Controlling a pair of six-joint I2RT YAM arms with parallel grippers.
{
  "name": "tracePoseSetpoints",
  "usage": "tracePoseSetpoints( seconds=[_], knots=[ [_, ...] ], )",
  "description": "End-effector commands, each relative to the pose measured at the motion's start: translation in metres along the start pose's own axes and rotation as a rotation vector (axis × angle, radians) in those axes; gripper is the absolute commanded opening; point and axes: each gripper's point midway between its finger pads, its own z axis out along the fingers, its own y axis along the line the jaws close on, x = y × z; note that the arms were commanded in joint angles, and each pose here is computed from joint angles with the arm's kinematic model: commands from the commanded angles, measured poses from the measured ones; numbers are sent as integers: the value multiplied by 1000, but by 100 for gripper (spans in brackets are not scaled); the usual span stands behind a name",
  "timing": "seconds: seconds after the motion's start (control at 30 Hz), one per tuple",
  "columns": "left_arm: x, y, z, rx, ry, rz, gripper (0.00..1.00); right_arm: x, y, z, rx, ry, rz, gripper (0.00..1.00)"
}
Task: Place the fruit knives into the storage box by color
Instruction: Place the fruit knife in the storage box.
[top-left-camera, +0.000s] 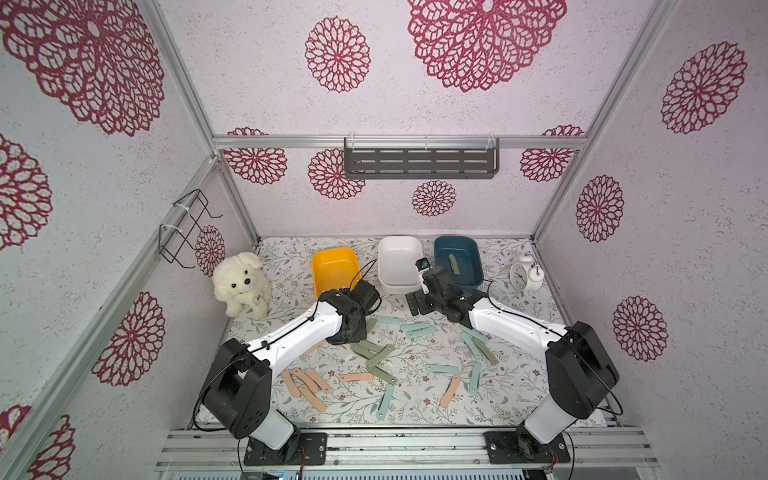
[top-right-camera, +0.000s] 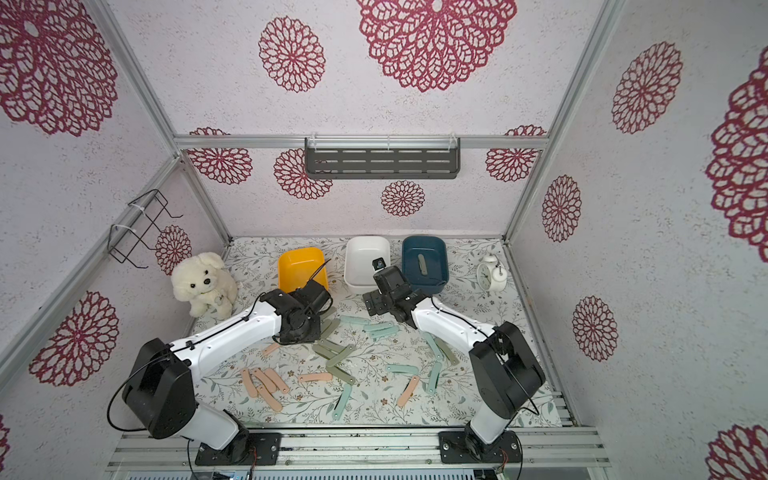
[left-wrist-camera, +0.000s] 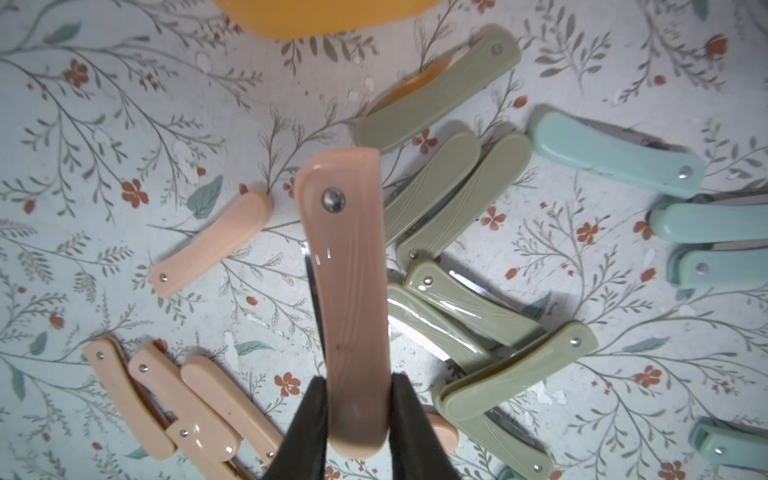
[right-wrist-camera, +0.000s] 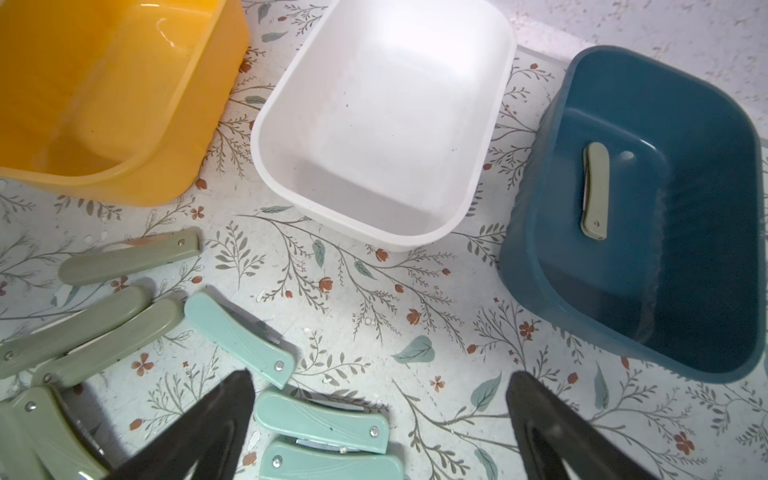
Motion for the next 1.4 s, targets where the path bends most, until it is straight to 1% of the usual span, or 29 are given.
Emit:
tracePoseSetpoints(
  seconds=[0.0, 0.17, 0.27, 0.43, 0.47, 0.5, 0.7, 0.87, 1.0, 1.1, 1.23, 1.37],
  knots=[
    [-25, 10, 0, -45, -5, 33, 4, -30, -1, -6, -5, -69, 23, 99],
    [-73, 13, -5, -44, -25, 40, 4, -45, 1, 4, -26, -79, 34, 99],
    [-105, 20, -6, -68, -40, 42, 3, -54, 2, 9, -40, -85, 38, 99],
    [-153, 30, -1, -56, -52, 32, 4, -59, 1, 24, -53, -74, 40, 99],
    [-159, 31, 11, -66, -24, 39, 4, -59, 1, 27, -57, -70, 42, 99],
    [-164, 32, 16, -68, -14, 37, 4, -59, 0, 30, -59, -66, 44, 99],
    [-196, 33, 44, -57, 7, 45, 4, -62, -3, 42, -63, -58, 49, 99],
    [-206, 25, 74, -46, 42, 57, 5, -58, -1, 45, -80, -45, 34, 99],
    [-209, 20, 92, -33, 64, 60, 7, -51, 0, 45, -90, -31, 32, 99],
    [-208, 21, 103, -41, 81, 57, 8, -43, 2, 46, -101, -17, 34, 99],
    [-200, 25, 118, -52, 119, 24, 8, -34, 3, 46, -113, 3, 43, 99],
    [-196, 24, 129, -31, 141, -13, 9, -26, 8, 41, -145, 10, 52, 99]
  ],
)
